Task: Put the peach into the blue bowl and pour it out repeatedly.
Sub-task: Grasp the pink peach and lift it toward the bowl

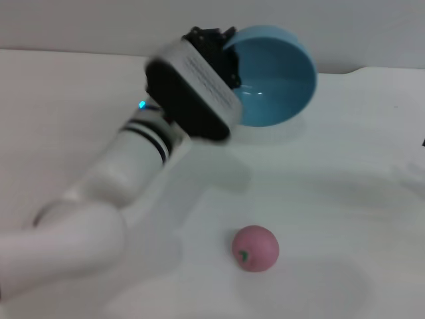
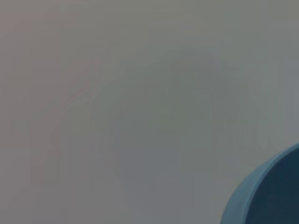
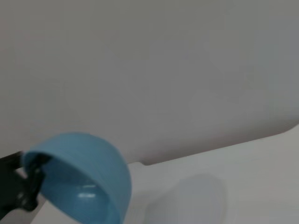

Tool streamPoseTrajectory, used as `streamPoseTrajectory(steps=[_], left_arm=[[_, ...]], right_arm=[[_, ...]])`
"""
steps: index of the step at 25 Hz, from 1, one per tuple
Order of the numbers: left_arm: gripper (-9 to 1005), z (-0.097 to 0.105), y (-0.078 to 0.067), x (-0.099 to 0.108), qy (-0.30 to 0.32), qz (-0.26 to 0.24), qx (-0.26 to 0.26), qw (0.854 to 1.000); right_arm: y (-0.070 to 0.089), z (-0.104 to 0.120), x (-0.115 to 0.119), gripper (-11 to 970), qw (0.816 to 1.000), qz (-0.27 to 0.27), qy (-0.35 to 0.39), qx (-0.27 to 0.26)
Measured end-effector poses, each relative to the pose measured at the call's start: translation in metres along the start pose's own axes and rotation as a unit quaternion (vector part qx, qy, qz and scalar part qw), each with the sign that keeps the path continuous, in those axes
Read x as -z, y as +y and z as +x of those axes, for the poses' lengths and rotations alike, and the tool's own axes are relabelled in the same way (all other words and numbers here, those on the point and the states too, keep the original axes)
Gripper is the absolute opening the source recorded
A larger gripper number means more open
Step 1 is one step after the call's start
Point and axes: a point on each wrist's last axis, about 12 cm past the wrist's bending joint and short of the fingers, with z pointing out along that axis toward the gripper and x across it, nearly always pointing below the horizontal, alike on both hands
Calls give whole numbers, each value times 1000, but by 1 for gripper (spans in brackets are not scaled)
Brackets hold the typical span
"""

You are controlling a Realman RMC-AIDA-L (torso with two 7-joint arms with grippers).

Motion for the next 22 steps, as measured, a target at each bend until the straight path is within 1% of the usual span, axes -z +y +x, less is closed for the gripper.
streamPoseTrajectory(steps=[1, 2, 3, 4, 5, 6, 7, 8, 9, 10, 11, 12, 14, 15, 16, 17, 19, 20, 22], left_arm=[[0, 4, 15, -9, 38, 16, 59, 997], [0, 8, 23, -13, 58, 30, 93, 994], [0, 8, 23, -13, 58, 30, 93, 994], [0, 11, 28, -16, 72, 48, 125, 988], [0, 14, 34, -19, 87, 68, 161, 981], [0, 17, 42, -23, 100, 93, 203, 970], [0, 24, 56, -26, 118, 125, 266, 949], [0, 24, 56, -26, 118, 125, 266, 949], [0, 29, 65, -27, 128, 133, 296, 937], [0, 33, 70, -27, 139, 147, 324, 924], [0, 36, 74, -27, 145, 152, 337, 918], [0, 45, 86, -25, 165, 165, 376, 897], [0, 61, 108, -17, 198, 177, 429, 864], [0, 74, 122, -6, 236, 190, 467, 831], [0, 80, 128, 2, 261, 192, 484, 813], [0, 80, 128, 2, 261, 192, 484, 813], [0, 87, 134, 10, 304, 191, 497, 790], [0, 90, 136, 16, 339, 191, 496, 776], [0, 91, 137, 23, 379, 190, 491, 761]], right_arm=[[2, -2, -5, 554, 1000, -5, 9, 6], [3, -2, -9, 555, 1000, -8, 16, 10], [3, -2, -9, 555, 1000, -8, 16, 10], [5, -2, -12, 555, 1000, -11, 22, 14], [7, -3, -16, 555, 999, -16, 30, 20], [9, -3, -19, 555, 999, -20, 38, 27], [11, -3, -23, 555, 998, -26, 46, 34], [13, -3, -27, 555, 997, -32, 56, 41], [16, -3, -33, 555, 996, -40, 68, 48], [18, -2, -37, 555, 995, -44, 76, 52], [21, -2, -42, 555, 993, -48, 86, 58], [23, -2, -47, 555, 992, -51, 93, 63], [26, -2, -60, 555, 990, -55, 110, 72], [32, -1, -75, 555, 985, -64, 135, 85], [35, 0, -82, 555, 982, -69, 148, 92], [35, 0, -82, 554, 982, -69, 148, 92], [43, 0, -95, 554, 974, -74, 183, 107], [46, 0, -102, 554, 969, -71, 205, 116], [53, 1, -117, 554, 958, -68, 245, 134]])
